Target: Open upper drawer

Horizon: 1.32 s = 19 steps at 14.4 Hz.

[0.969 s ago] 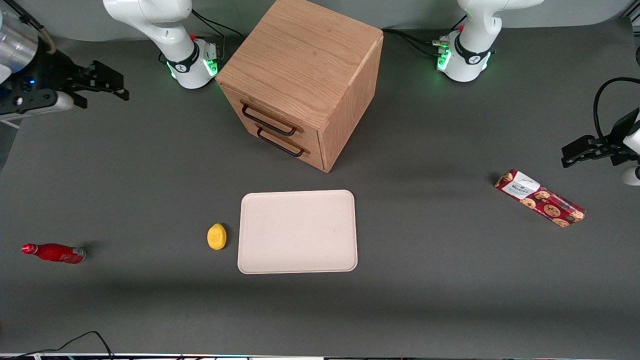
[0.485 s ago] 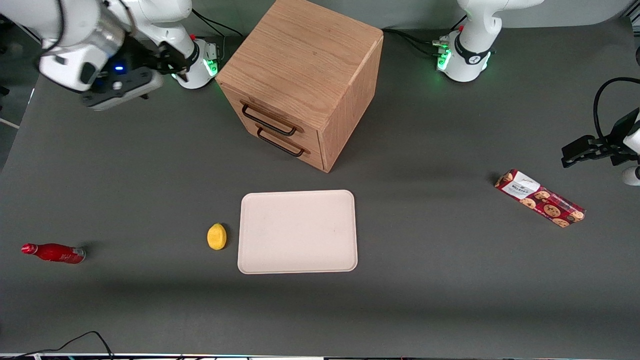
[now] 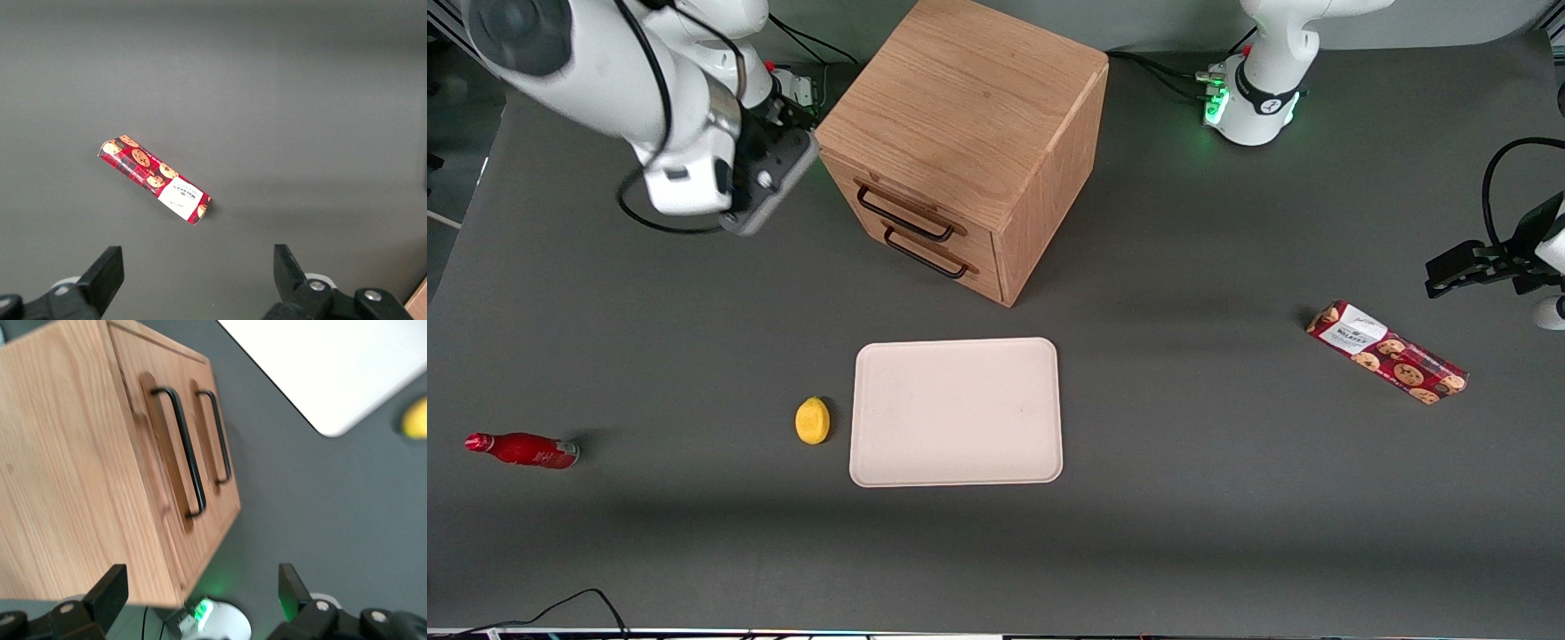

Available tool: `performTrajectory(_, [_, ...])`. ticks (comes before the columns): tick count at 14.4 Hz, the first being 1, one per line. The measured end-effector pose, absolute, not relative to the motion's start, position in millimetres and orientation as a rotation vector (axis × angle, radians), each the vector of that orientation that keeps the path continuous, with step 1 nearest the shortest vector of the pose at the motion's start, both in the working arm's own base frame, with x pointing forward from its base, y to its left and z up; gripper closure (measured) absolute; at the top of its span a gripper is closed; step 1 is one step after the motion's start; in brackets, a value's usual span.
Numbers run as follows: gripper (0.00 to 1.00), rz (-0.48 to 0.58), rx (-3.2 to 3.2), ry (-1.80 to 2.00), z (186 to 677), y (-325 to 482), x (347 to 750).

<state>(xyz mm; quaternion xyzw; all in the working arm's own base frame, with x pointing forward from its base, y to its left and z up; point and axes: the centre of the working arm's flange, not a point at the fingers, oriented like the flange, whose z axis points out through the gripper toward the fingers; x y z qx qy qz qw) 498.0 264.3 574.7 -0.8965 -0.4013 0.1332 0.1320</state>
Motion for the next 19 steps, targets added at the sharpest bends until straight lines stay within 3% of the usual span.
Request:
performTrajectory(5, [0.00, 0.392, -2.495, -1.180, 506.2, 302.5, 524.7])
performTrajectory(11, [0.00, 0.426, -2.484, -1.156, 438.6, 318.5, 514.4])
performTrajectory(19, [0.00, 0.490, -2.494, -1.145, 409.0, 315.4, 498.5])
